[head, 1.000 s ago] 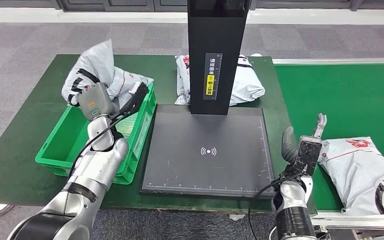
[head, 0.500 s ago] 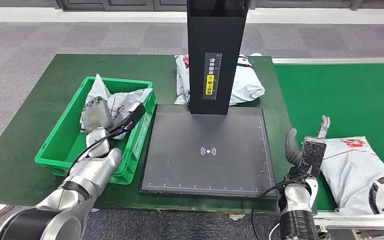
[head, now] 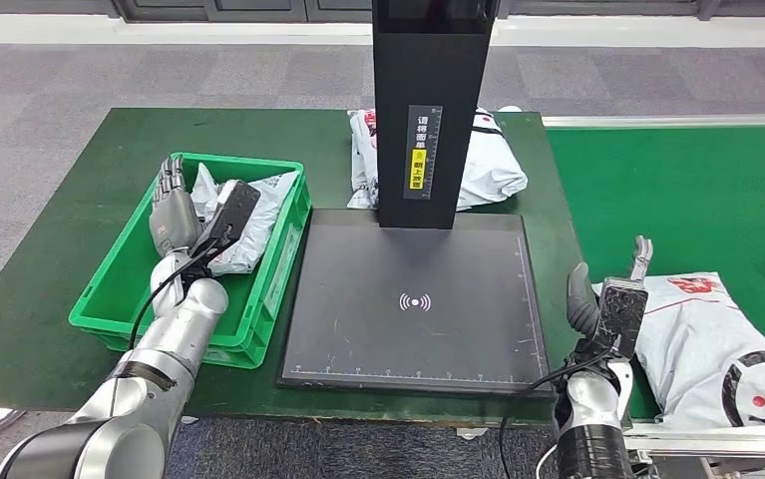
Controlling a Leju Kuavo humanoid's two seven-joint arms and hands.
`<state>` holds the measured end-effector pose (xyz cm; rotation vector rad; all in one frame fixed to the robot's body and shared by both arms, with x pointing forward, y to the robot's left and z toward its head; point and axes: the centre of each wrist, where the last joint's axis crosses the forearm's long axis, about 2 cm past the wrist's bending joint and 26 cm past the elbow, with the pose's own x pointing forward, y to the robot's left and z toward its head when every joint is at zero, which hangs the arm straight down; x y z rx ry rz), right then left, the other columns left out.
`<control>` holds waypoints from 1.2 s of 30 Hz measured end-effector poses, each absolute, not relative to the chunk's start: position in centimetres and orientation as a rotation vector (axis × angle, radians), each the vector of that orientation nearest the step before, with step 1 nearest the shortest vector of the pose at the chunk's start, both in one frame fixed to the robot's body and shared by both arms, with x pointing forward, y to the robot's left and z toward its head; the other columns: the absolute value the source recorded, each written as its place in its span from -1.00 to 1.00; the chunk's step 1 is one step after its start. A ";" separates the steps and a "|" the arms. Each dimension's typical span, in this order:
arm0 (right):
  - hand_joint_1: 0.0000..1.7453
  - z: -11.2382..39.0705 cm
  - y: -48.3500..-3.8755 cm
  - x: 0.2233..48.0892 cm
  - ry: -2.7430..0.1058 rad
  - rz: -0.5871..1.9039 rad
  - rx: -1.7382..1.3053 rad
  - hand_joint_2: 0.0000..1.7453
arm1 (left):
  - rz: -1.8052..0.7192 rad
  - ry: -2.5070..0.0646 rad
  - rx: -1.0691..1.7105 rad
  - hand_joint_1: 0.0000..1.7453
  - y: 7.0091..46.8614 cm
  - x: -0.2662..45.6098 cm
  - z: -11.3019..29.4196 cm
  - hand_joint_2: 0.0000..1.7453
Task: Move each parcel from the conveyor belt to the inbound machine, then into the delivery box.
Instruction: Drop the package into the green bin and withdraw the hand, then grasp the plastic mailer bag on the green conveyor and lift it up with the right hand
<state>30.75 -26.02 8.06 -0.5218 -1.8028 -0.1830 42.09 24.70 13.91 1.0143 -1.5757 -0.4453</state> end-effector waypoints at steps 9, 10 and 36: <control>-1.00 8.3 -26.2 31.2 -1.824 -0.160 -0.525 1.00 | -0.156 -1.773 0.513 -1.00 24.6 41.9 13.9 -1.00; -1.00 8.3 -26.3 31.5 -1.825 -0.158 -0.532 1.00 | -0.137 -1.804 0.453 -1.00 24.2 41.8 13.9 -1.00; -1.00 3.7 -37.1 31.2 -1.310 0.022 -0.922 1.00 | -0.307 -1.935 -0.125 -1.00 12.3 36.3 13.8 1.00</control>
